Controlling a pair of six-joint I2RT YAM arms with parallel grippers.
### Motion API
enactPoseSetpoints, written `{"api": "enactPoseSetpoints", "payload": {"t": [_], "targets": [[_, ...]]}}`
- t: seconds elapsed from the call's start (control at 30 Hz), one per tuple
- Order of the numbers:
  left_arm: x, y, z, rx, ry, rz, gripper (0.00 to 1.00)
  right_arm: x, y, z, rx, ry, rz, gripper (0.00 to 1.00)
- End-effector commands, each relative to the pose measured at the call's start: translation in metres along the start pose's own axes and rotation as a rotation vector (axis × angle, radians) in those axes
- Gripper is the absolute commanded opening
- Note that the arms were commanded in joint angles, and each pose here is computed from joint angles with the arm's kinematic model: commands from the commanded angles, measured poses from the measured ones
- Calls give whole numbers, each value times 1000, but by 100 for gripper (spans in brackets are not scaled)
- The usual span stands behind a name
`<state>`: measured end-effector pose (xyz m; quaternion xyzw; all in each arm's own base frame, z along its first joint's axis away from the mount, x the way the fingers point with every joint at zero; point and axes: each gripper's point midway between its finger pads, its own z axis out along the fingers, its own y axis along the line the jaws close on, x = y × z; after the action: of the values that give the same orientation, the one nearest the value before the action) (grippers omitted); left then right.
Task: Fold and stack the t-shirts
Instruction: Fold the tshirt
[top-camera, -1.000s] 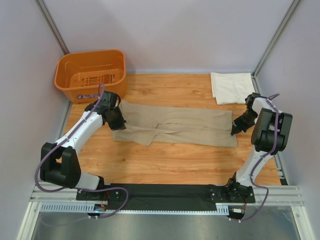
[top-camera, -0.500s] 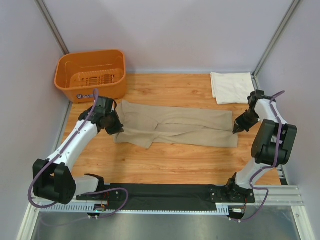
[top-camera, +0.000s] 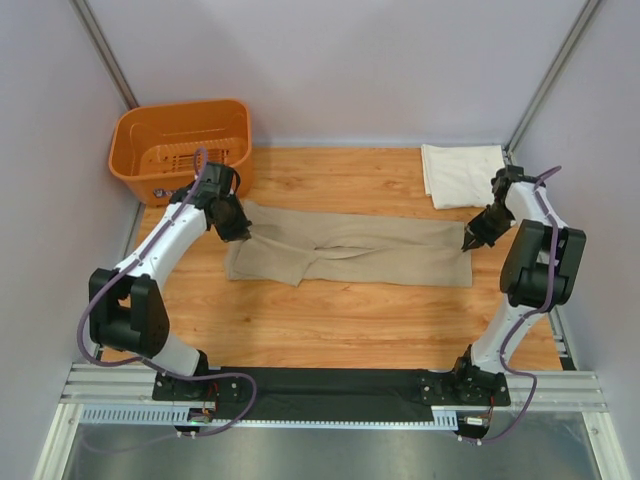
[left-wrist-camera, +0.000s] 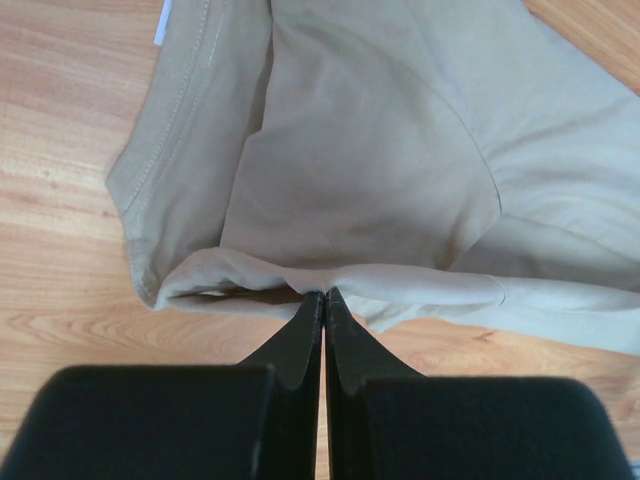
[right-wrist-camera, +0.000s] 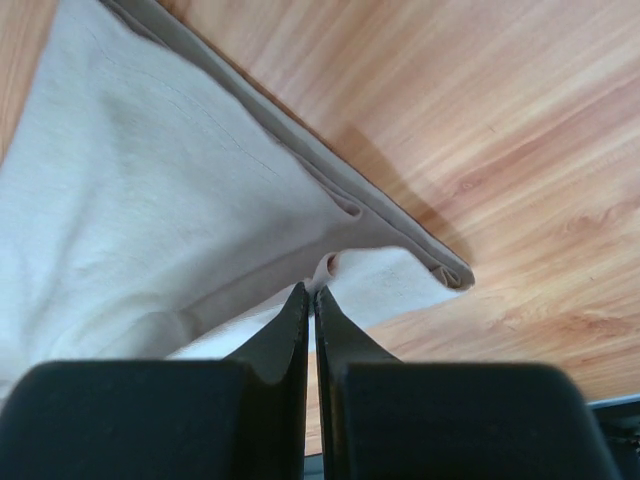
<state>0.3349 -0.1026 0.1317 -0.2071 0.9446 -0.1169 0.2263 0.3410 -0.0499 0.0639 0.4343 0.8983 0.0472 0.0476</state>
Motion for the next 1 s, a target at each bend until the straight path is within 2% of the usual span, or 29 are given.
{"api": "enactPoseSetpoints", "payload": {"t": [0.0,0.5,0.97], "targets": [[-18,-4,0,-4,-34,17,0,-12,14,-2,-29,-9,-22,0],[-26,-3,29,-29,3,5,0,-20,28,22,-11,32,-47,0],[-41,-4,52,-55,14,29,0,-34,36,23,1,18,-48,2]]}}
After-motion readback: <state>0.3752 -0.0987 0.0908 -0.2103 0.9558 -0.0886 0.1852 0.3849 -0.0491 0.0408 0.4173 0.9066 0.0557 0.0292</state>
